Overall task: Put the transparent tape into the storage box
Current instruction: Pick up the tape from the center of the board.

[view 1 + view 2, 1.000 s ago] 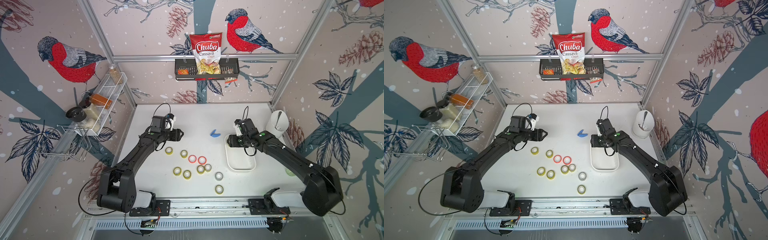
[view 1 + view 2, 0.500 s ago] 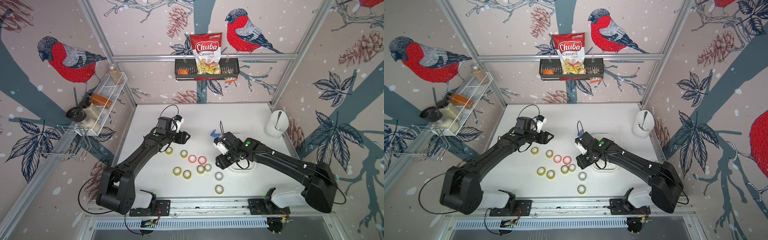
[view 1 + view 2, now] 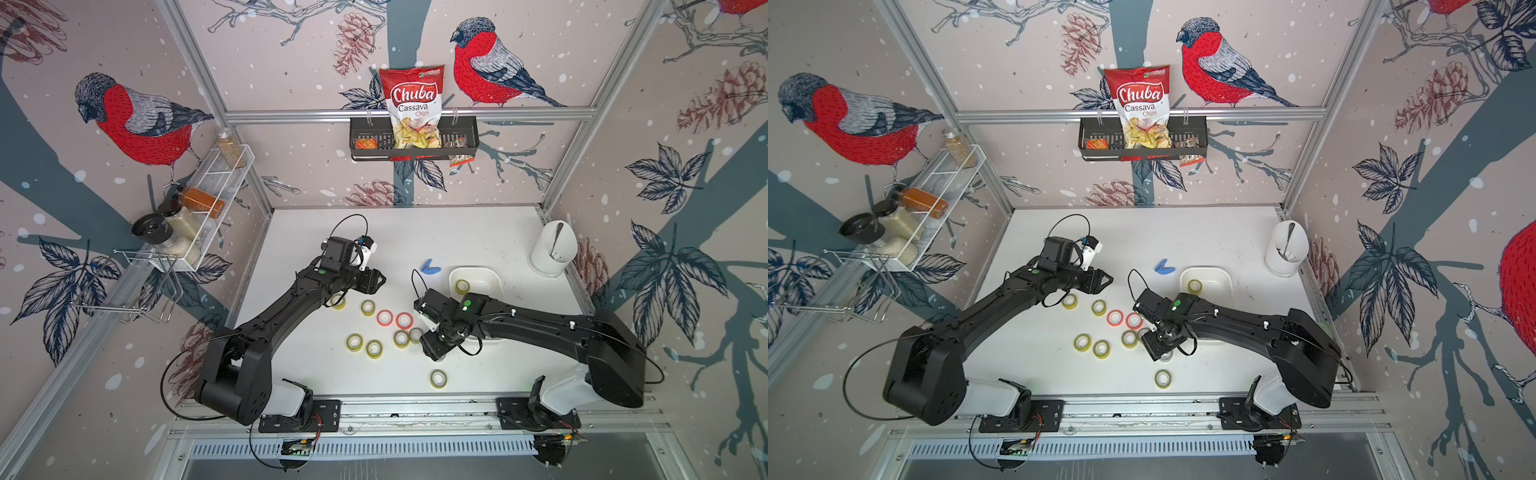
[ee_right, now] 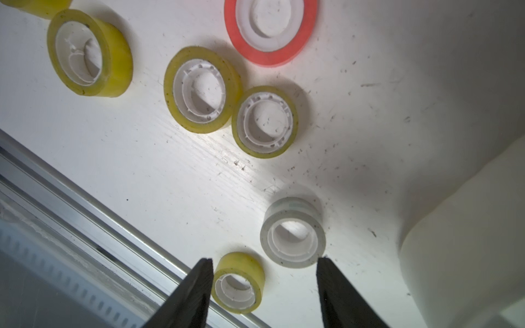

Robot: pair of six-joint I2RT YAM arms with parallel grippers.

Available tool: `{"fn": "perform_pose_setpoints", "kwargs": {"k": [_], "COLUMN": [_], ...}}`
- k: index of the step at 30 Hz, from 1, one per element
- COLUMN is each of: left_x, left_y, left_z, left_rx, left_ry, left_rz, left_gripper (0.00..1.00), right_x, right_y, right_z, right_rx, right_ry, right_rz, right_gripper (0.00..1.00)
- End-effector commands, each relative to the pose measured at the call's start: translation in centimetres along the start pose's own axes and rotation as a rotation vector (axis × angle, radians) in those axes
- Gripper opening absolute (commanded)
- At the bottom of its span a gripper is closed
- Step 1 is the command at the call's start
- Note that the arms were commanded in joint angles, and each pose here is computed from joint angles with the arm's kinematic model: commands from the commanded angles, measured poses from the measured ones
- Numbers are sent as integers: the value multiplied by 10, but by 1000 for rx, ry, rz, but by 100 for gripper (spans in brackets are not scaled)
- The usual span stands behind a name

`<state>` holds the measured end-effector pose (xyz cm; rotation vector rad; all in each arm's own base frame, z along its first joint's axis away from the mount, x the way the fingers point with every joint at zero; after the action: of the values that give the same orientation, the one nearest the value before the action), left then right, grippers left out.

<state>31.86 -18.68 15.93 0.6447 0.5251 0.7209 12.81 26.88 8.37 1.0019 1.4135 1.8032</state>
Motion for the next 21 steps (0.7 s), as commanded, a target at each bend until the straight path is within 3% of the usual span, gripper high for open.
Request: {"fn": "perform_pose_setpoints", "kwargs": {"k": [1, 10, 21], "left_x": [-3, -8, -8], "left_y": [-2, -1, -3], "left_z": [-8, -6, -6], "left_rx": [31, 24, 29], "left_ry": [-11, -25, -22], "left_rz": [0, -3, -12], "left_gripper": [63, 62, 62], "right_x": [-5, -14, -21], "right_y": [-7, -16, -29], "right_z": [-1, 4, -4], "right_rx": [1, -22, 8], "right_ry": [-52, -102, -133], "right_rz": [-63, -172, -150], "right_gripper": [66, 65, 62]}}
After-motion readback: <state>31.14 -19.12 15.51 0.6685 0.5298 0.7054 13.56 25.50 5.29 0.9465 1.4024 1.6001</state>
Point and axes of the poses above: each gripper's point midway between its finger pads, its own y axis back along the fingers, its own x axis along the line the jaws close on, z = x × y, the point moved 2 cm from there along y, back along the fingers, and after that the axes turned 10 degrees about -y, right-handed, at the moved point
